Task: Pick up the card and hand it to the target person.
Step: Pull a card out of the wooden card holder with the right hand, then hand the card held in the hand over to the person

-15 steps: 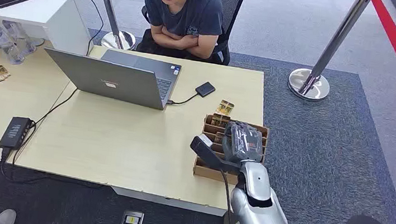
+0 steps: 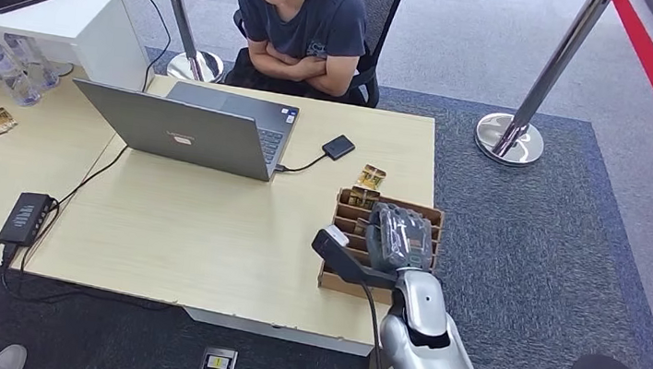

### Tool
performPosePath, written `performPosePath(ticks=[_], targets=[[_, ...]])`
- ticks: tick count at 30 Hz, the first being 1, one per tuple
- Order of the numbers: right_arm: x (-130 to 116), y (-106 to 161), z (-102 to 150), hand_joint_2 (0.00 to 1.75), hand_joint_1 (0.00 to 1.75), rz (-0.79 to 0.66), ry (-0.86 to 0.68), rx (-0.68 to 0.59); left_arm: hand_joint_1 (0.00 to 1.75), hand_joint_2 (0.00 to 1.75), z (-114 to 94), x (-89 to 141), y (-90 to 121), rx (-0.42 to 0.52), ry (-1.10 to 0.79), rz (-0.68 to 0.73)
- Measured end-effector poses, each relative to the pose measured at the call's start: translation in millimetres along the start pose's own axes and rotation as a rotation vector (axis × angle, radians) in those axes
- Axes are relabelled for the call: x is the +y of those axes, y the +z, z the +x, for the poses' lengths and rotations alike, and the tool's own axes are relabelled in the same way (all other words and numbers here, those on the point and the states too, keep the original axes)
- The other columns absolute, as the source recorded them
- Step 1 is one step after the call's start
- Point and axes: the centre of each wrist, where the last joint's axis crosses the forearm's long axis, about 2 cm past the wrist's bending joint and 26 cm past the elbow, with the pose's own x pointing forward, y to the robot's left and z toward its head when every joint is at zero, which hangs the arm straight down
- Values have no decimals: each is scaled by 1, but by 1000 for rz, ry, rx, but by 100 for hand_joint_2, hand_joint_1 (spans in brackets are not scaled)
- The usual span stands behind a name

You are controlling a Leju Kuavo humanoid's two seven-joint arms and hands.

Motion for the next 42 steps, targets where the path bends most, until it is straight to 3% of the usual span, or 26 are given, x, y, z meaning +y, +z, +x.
performPosePath(ticks=[12, 29, 42], targets=[[-23, 11, -10, 175, 175, -132, -14, -70, 0, 0, 0, -3, 0, -8, 11, -4], [-64, 6, -9, 175, 175, -277, -1, -150, 0, 0, 1, -8, 0, -16, 24, -9], [-80, -43, 1, 175, 175, -305, -69, -226, 0, 0, 6, -8, -1, -18, 11, -15]])
